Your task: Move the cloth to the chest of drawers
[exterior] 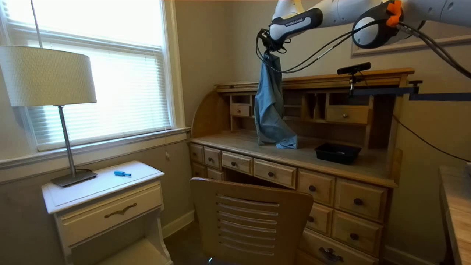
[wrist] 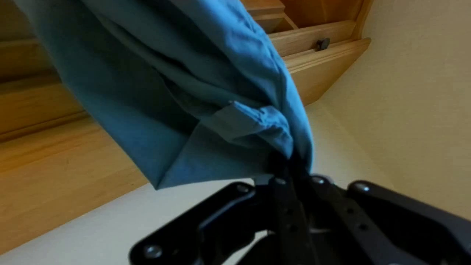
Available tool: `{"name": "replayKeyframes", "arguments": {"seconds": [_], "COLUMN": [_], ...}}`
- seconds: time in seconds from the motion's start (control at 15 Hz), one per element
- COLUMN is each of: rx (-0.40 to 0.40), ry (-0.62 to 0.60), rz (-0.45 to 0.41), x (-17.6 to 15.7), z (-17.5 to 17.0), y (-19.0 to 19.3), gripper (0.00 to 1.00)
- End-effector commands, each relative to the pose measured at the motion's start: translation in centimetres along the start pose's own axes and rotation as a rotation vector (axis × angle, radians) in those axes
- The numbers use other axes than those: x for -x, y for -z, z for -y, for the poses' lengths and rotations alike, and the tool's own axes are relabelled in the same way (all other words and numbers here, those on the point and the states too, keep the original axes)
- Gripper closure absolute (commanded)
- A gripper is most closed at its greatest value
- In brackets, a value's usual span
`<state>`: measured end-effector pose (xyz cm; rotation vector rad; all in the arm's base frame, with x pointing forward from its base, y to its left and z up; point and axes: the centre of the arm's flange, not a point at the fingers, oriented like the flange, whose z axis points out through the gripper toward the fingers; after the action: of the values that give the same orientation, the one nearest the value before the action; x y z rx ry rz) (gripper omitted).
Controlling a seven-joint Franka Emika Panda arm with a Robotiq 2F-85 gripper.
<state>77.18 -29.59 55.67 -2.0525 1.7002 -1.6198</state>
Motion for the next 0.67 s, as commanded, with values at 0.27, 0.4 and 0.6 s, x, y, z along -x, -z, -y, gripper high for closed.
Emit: {"name": "replayKeyframes", "arguments": {"seconds": [0.27, 0.4, 0.6], "rx": [0.034, -0.015, -0.101], "ry": [0.022, 0.084, 0.168], "rz": [-0.091, -0.01, 0.088], "x": [-0.1, 0.8, 2.6], "z": [0.6, 1.5, 3.0], "y": [-0.4, -0.3, 0.5], "gripper": [0.38, 0.23, 0.01]}}
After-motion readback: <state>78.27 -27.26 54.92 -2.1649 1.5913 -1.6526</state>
